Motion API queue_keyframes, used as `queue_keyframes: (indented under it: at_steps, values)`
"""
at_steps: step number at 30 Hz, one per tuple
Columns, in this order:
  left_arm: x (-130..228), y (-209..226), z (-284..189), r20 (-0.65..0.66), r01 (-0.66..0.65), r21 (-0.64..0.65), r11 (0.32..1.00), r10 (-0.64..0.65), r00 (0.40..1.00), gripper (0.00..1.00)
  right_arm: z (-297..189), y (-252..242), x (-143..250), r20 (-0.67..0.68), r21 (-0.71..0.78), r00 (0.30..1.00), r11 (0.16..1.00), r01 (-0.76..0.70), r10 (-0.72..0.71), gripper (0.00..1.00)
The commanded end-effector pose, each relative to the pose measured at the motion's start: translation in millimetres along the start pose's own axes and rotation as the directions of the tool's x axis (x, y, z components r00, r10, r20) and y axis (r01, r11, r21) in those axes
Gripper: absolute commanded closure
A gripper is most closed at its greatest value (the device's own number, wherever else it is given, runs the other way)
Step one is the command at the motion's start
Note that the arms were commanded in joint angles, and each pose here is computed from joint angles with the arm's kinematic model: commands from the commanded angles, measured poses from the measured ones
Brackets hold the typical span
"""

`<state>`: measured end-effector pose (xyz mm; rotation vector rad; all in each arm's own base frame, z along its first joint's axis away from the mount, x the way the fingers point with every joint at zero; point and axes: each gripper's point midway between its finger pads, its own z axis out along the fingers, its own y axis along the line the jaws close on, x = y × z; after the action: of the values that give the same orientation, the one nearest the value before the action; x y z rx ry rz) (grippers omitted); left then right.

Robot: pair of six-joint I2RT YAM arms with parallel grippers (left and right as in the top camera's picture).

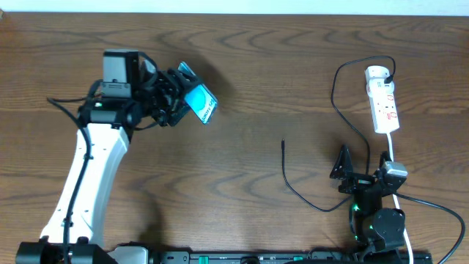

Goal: Plug charger to phone and switch on socket
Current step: 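Lift the phone with the left gripper and tilt it upright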

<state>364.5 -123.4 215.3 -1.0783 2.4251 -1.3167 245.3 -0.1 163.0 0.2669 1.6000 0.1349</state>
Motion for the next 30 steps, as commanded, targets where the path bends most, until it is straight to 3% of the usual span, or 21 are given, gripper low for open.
queue_keyframes:
  at_steps: [1, 9, 17, 30]
  values:
    - [21.8, -31.1, -20.6, -0.174, 0.213, 0.102, 0.972, -0.193, 0.966, 0.93, 0.0, -3.4, -0.4, 0.003, 0.014, 1.000, 1.000, 0.016, -0.016, 0.01]
    - [35.3, -40.3, -33.6, -0.334, 0.516, 0.045, 0.855, -0.474, 0.815, 0.93, 0.0, -3.4, -0.4, 0.003, 0.014, 1.000, 1.000, 0.016, -0.016, 0.01]
    - [40.8, -43.9, -36.1, -0.375, 0.636, -0.015, 0.772, -0.594, 0.712, 0.93, 0.0, -3.4, -0.4, 0.003, 0.014, 1.000, 1.000, 0.016, -0.016, 0.01]
    - [40.3, -51.4, -37.8, -0.394, 0.621, 0.010, 0.784, -0.568, 0.723, 0.93, 0.0, -3.4, -0.4, 0.003, 0.014, 1.000, 1.000, 0.016, -0.016, 0.01]
